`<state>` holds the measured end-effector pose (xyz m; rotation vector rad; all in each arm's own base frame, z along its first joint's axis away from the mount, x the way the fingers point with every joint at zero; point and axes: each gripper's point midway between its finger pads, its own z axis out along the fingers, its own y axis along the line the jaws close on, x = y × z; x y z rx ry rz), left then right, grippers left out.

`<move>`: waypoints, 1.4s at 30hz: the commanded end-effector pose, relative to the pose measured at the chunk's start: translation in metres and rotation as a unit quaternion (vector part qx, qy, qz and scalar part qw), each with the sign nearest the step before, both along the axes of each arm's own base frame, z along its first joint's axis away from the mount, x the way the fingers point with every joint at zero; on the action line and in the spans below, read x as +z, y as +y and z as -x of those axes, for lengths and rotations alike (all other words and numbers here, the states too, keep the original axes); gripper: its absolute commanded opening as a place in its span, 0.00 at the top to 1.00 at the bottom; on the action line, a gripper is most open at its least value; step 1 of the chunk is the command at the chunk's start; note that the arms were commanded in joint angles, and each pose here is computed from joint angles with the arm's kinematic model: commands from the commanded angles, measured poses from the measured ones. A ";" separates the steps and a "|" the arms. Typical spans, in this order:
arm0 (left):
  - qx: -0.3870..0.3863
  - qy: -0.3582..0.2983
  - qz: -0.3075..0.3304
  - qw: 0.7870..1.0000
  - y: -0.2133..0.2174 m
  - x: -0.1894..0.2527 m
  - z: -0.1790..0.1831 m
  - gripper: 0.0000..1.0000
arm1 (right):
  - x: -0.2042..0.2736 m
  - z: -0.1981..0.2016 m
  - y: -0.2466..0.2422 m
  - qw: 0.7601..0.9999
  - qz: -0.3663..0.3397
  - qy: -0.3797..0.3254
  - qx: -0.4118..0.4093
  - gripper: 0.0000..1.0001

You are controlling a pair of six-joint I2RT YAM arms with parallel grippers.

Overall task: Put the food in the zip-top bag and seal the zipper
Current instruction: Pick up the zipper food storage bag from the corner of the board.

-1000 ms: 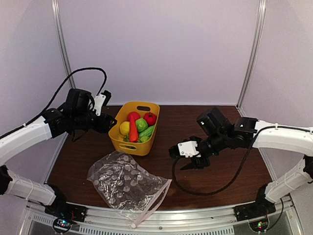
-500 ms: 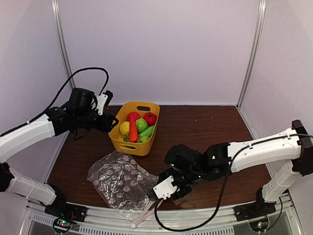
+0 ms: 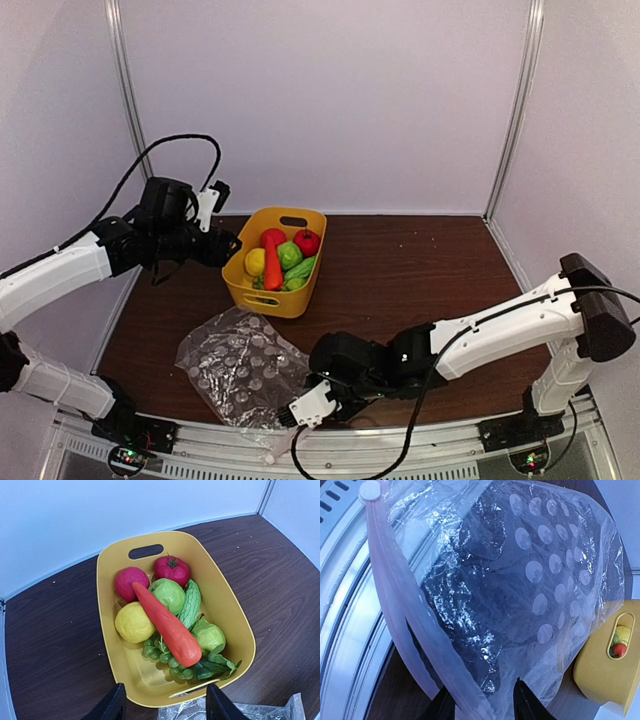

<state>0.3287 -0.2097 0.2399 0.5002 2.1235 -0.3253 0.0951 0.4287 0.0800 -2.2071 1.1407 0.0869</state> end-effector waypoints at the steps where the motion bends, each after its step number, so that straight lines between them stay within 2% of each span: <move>1: 0.003 -0.031 0.015 0.999 0.001 0.014 -0.004 0.45 | 0.013 -0.010 0.020 0.999 -0.030 -0.032 -0.024 0.61; 5: 0.003 -0.034 0.019 0.999 0.002 0.016 -0.001 0.45 | 0.003 -0.005 0.020 0.999 -0.011 -0.031 -0.012 0.60; 9: 0.004 -0.040 0.023 0.999 0.004 0.020 0.002 0.45 | -0.010 -0.002 0.021 0.999 -0.002 -0.046 0.002 0.53; 12: 0.004 -0.048 0.029 0.998 0.007 0.027 0.005 0.45 | -0.011 -0.007 0.030 0.998 -0.016 -0.061 -0.008 0.52; 14: 0.007 -0.054 0.033 0.998 0.009 0.032 0.008 0.45 | -0.006 -0.012 0.038 0.997 -0.033 -0.069 -0.022 0.59; 18: 0.010 -0.064 0.037 0.997 0.015 0.038 0.014 0.45 | 0.022 -0.017 0.048 0.995 -0.061 -0.066 -0.051 0.81; 23: 0.010 -0.080 0.028 0.996 0.020 0.048 0.017 0.45 | 0.093 -0.005 0.040 0.994 -0.100 -0.027 -0.045 1.00; 25: 0.014 -0.090 0.024 0.996 0.023 0.059 0.017 0.44 | 0.128 -0.003 0.031 0.991 -0.121 -0.002 -0.051 1.00; 28: 0.012 -0.115 0.029 0.993 0.024 0.085 0.015 0.44 | 0.180 -0.024 0.010 0.982 -0.160 0.030 -0.093 1.00; 31: 0.006 -0.125 0.034 0.992 0.019 0.102 0.012 0.43 | 0.234 -0.067 -0.028 0.963 -0.214 0.064 -0.152 1.00; 34: -0.011 -0.115 0.040 0.993 0.008 0.106 0.008 0.42 | 0.290 -0.117 -0.082 0.930 -0.283 0.078 -0.221 1.00; 37: -0.025 -0.104 0.059 0.992 -0.006 0.111 0.002 0.42 | 0.327 -0.160 -0.149 0.896 -0.326 0.018 -0.302 1.00; 41: -0.052 -0.106 0.084 0.989 -0.026 0.117 -0.004 0.43 | 0.339 -0.190 -0.224 0.857 -0.325 -0.067 -0.395 1.00; 42: -0.061 -0.105 0.088 0.989 -0.032 0.116 -0.006 0.43 | 0.339 -0.200 -0.244 0.841 -0.322 -0.088 -0.425 1.00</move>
